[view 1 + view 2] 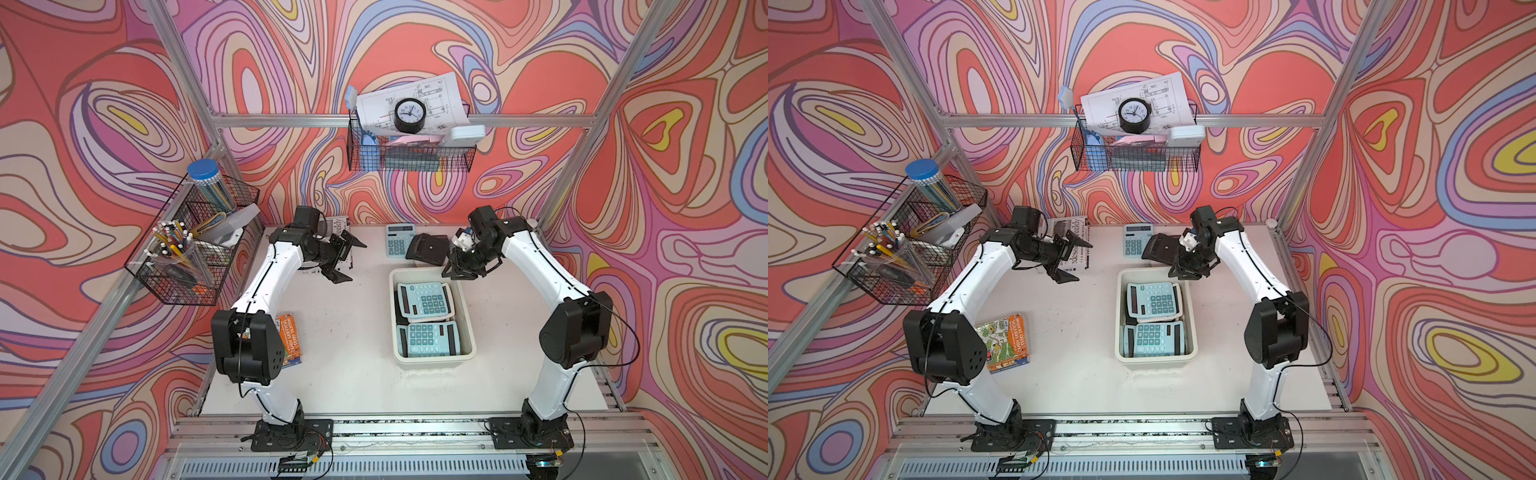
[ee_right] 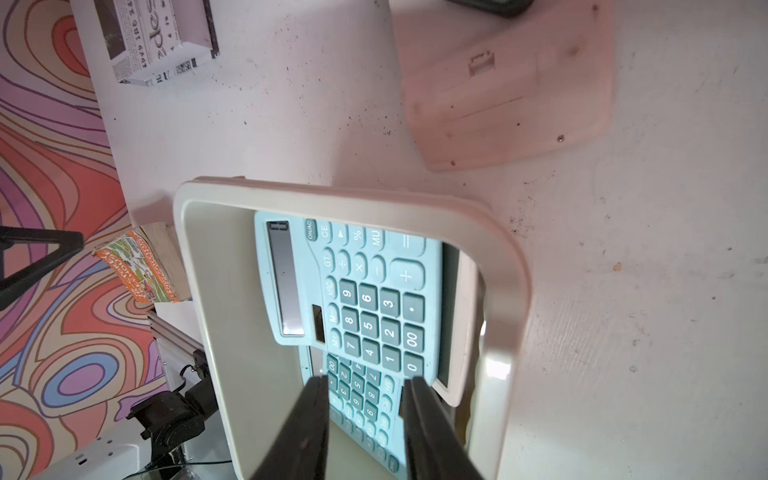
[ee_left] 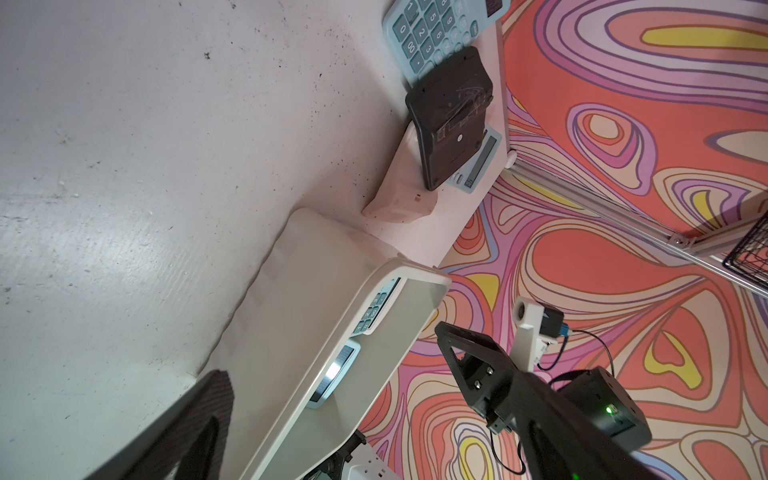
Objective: Put the calculator in the storage box
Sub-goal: Place the calculator in the storage box, then pick up the calculator at the center of the board.
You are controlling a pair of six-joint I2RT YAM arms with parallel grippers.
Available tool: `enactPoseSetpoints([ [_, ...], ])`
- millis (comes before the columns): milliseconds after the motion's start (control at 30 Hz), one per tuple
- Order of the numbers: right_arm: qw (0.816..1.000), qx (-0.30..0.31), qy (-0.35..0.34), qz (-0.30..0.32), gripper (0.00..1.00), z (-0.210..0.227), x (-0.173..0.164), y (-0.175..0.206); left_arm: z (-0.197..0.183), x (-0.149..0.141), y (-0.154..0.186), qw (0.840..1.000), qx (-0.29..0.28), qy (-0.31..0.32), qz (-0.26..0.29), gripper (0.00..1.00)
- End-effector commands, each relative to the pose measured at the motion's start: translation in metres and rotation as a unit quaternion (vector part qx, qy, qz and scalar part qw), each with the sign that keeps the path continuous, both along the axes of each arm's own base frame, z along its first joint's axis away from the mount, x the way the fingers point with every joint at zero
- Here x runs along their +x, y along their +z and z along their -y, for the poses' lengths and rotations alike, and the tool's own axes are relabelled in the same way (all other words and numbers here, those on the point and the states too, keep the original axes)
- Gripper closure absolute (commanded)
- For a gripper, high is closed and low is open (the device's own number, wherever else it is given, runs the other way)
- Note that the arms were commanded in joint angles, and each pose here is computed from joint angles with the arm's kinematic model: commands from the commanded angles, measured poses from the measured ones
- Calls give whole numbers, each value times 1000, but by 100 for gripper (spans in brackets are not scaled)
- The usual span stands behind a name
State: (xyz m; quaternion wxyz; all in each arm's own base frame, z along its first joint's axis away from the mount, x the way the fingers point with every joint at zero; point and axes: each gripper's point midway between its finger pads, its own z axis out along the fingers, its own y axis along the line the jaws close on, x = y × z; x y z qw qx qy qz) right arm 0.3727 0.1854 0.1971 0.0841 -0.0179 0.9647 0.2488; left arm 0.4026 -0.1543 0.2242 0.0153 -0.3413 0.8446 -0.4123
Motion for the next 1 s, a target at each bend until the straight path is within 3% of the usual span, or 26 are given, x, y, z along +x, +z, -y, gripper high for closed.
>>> enactPoseSetpoints([
  [0, 999, -18, 17, 28, 68, -17, -6, -1, 6, -2, -3, 1000, 4, -17, -8, 2],
  [300, 992, -55, 79, 77, 70, -67, -13, -28, 9, -11, -18, 1000, 0, -17, -20, 1],
  [733, 984, -102, 133, 55, 72, -71, -39, -82, 9, -15, -29, 999, 5, -25, -33, 1],
  [967, 984, -74, 159, 32, 72, -90, -54, -99, 10, -12, -30, 999, 1, -28, -33, 1],
])
